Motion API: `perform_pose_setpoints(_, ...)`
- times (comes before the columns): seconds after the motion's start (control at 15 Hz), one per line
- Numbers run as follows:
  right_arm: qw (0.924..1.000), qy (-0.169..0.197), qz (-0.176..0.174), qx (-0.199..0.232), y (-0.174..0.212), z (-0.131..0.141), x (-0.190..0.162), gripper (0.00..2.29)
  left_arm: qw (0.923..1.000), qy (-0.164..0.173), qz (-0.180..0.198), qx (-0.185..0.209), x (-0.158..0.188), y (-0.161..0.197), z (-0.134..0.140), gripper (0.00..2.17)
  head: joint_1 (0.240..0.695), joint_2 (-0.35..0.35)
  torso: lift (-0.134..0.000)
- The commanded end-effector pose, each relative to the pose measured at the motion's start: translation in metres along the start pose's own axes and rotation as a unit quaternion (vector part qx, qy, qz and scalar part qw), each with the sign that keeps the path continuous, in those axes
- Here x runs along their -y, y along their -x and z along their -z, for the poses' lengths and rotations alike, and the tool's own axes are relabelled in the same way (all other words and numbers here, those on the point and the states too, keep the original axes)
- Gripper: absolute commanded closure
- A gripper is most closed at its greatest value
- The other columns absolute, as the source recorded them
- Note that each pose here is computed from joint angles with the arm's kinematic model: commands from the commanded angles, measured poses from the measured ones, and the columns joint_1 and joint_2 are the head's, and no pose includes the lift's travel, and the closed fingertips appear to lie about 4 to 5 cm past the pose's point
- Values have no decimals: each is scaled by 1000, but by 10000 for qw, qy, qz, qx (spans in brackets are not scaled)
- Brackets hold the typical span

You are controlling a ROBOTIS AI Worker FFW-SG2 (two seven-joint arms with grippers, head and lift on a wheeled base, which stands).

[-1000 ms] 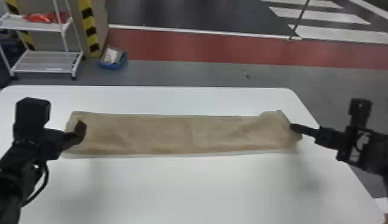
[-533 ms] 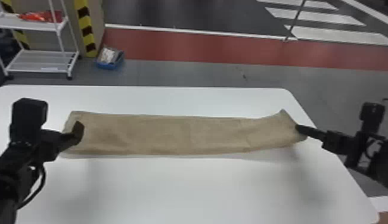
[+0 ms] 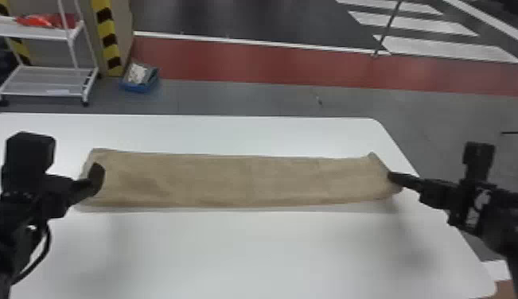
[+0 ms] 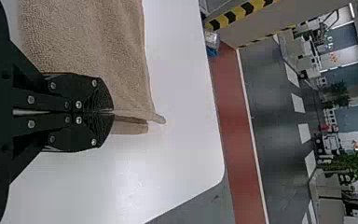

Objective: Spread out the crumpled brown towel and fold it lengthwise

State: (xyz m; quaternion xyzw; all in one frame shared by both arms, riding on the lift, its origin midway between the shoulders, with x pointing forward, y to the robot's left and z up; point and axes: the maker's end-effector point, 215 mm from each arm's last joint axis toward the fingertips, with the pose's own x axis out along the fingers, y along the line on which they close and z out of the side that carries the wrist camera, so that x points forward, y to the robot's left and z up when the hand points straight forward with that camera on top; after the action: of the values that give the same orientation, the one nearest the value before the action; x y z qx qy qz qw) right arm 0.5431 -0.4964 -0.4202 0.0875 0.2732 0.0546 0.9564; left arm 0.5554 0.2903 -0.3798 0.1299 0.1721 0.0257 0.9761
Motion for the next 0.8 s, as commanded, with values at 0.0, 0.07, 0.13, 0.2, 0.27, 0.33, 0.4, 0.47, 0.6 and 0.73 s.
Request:
perform_pose_setpoints(0.0,10000,-25,11,67,1,-4,3,603,10000,8,9,-10,1,0,1,39,695,-202,-128)
perform_pose_setpoints(0.07,9999,-72,9,87,3,-3,4,134,10000,51,17,-1,0,0,-1,39,695,-204,-128)
perform_pose_setpoints(0.13,9999,-94,0,100,4,-3,5,22,9999,96,48,9,0,-1,-3,39,695,-206,-128)
perform_pose_setpoints(0.2,9999,-68,-39,117,6,-6,5,22,9997,178,137,6,3,-1,-4,39,695,-207,-128)
perform_pose_setpoints(0.27,9999,-36,-34,126,7,-8,6,22,9994,279,183,-11,2,-2,-4,39,695,-208,-128)
perform_pose_setpoints(0.33,9999,42,7,132,12,-15,11,22,9992,348,217,-35,2,-2,-4,39,695,-209,-128)
perform_pose_setpoints(0.4,9999,98,64,105,16,-20,17,26,9990,380,238,-62,2,-2,-5,39,695,-213,-128)
perform_pose_setpoints(0.47,9997,199,131,98,22,-29,26,53,9987,424,295,-44,4,-2,-9,39,695,-216,-128)
perform_pose_setpoints(0.6,9989,423,172,63,30,-43,36,83,9982,472,366,-54,4,-3,-10,39,695,-228,-128)
perform_pose_setpoints(0.73,9981,623,11,-23,33,-51,32,124,9964,623,554,-127,9,-4,-12,39,695,-246,-128)
